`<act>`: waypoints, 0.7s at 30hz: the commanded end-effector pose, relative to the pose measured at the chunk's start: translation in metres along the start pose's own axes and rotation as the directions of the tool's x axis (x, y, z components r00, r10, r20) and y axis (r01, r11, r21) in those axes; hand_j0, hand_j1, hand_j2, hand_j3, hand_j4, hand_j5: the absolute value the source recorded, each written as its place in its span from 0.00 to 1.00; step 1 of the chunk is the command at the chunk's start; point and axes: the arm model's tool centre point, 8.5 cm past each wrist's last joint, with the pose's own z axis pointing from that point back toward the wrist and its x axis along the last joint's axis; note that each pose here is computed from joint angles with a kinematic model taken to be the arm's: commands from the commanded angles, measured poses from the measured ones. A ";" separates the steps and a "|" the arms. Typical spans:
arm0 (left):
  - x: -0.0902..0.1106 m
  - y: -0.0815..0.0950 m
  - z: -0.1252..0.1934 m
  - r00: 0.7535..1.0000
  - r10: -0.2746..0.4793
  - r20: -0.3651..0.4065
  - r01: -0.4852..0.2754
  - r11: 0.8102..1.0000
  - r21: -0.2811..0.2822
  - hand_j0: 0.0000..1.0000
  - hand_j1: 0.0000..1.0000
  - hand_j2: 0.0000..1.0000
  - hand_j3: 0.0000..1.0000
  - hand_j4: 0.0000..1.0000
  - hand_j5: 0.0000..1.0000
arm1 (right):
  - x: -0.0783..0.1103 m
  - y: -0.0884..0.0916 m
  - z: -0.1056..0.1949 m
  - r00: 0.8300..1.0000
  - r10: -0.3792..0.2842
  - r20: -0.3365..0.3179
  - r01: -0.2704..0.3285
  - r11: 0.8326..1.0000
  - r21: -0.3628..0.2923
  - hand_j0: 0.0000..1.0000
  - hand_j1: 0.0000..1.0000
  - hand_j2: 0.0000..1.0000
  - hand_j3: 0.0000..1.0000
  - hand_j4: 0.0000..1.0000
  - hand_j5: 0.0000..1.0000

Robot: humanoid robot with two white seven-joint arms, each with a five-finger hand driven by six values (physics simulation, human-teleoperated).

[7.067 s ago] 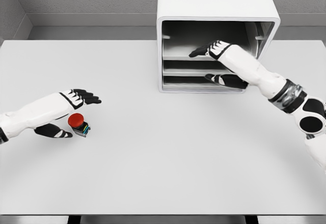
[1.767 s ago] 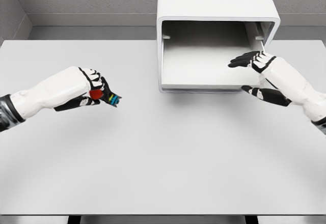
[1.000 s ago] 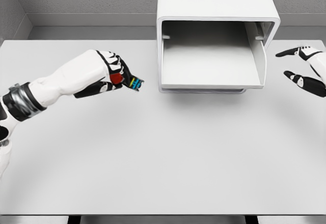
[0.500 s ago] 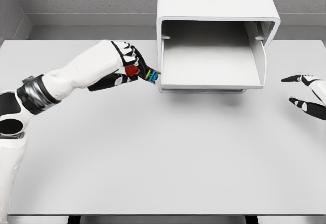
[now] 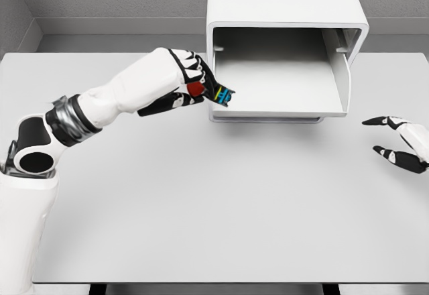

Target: Slide open multi-storey tabletop storage cabinets and put open load switch and slide close multi-storey tabletop storage cabinets

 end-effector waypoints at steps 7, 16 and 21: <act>0.010 -0.012 -0.028 1.000 0.009 0.005 -0.009 0.999 0.031 0.39 0.39 0.39 0.39 0.39 0.39 | 0.001 0.003 -0.001 1.000 -0.005 0.002 0.005 1.000 -0.002 0.69 0.69 0.69 0.69 0.69 0.69; 0.021 -0.019 -0.048 0.999 0.026 0.038 -0.028 0.999 0.047 0.40 0.40 0.40 0.40 0.40 0.40 | 0.003 0.007 -0.003 1.000 -0.008 0.005 0.008 1.000 -0.002 0.69 0.69 0.69 0.69 0.69 0.69; 0.024 -0.024 -0.059 0.999 0.022 0.034 -0.023 0.999 0.040 0.40 0.40 0.40 0.40 0.40 0.40 | 0.004 0.006 -0.003 1.000 -0.006 0.009 0.006 1.000 -0.003 0.70 0.70 0.70 0.70 0.70 0.70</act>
